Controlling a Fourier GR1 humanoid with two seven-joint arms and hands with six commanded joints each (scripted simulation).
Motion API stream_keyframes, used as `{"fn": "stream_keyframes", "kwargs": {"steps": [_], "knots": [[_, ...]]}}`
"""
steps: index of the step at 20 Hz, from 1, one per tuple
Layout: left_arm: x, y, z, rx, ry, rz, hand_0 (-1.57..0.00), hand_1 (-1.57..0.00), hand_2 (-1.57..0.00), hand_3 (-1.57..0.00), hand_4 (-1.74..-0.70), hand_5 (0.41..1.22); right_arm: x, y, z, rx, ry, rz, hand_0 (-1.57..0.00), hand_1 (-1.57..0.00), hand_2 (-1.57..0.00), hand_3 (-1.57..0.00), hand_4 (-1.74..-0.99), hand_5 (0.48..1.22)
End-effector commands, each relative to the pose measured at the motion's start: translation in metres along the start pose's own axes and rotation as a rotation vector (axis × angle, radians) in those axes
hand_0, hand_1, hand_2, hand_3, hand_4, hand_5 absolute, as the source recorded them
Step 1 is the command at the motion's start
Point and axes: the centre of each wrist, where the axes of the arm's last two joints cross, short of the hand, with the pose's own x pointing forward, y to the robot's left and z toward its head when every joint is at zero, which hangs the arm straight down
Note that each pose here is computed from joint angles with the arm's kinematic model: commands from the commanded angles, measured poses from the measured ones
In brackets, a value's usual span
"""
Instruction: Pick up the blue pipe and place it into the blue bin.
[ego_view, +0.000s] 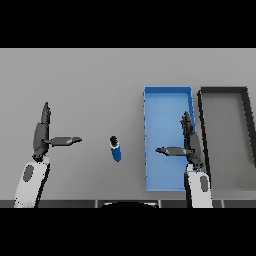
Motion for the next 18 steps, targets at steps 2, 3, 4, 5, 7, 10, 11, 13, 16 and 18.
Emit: {"fn": "stream_keyframes", "kwargs": {"steps": [2,3,4,5,7,10,11,13,16,18], "knots": [[0.0,-0.003,0.001,-0.002,-0.01,0.001,0.0,0.0,0.0,0.0,-0.97,0.594,0.0,-0.003,0.001,-0.003,-0.001,0.001,0.0,0.0,0.0,0.0,-1.21,0.594],[0.001,-0.005,0.002,-0.003,-0.011,0.002,0.0,0.0,0.0,0.0,-0.97,0.594,0.0,-0.006,0.001,-0.004,-0.001,0.002,0.0,0.0,0.0,0.0,-1.21,0.594],[0.001,-0.007,0.002,-0.004,-0.013,0.002,0.0,0.0,0.0,0.0,-0.97,0.594,0.0,-0.008,0.002,-0.004,-0.001,0.002,0.0,0.0,0.0,0.0,-1.21,0.594],[0.001,-0.01,0.003,-0.005,-0.013,0.002,0.0,0.0,0.0,0.0,-0.97,0.594,0.0,-0.01,0.002,-0.004,-0.001,0.003,0.0,0.0,0.0,0.0,-1.21,0.594],[0.002,-0.002,0.005,-0.154,-0.05,-0.079,0.0,0.0,0.0,0.0,-0.97,0.594,0.006,-0.023,0.007,0.053,-0.054,0.146,0.0,0.0,0.0,0.0,-1.21,0.594],[0.006,0.02,0.002,-0.327,-0.073,-0.162,0.0,0.0,0.0,0.0,-0.97,0.596,0.014,-0.027,0.017,0.145,-0.111,0.312,0.0,0.0,0.0,0.0,-1.195,0.588],[0.006,0.023,0.003,-0.352,-0.08,-0.178,0.0,0.0,0.0,0.0,-0.97,0.596,0.013,-0.029,0.017,0.148,-0.101,0.329,0.0,0.0,0.0,0.0,-1.192,0.587],[0.004,0.024,0.005,-0.389,-0.071,-0.181,0.0,0.0,0.0,0.0,-0.97,0.598,0.017,-0.026,0.019,0.16,-0.112,0.346,0.0,0.0,0.0,0.0,-1.191,0.587],[0.01,0.021,0.018,-0.482,-0.13,-0.165,0.0,0.0,0.0,0.0,-0.97,0.586,0.018,-0.027,0.02,0.16,-0.095,0.356,0.0,0.0,0.0,0.0,-1.181,0.58],[0.018,0.012,0.028,-0.58,-0.134,-0.165,0.0,0.0,0.0,0.0,-0.98,0.578,0.02,-0.027,0.022,0.166,-0.104,0.336,0.0,0.0,0.0,0.0,-1.194,0.579]]}}
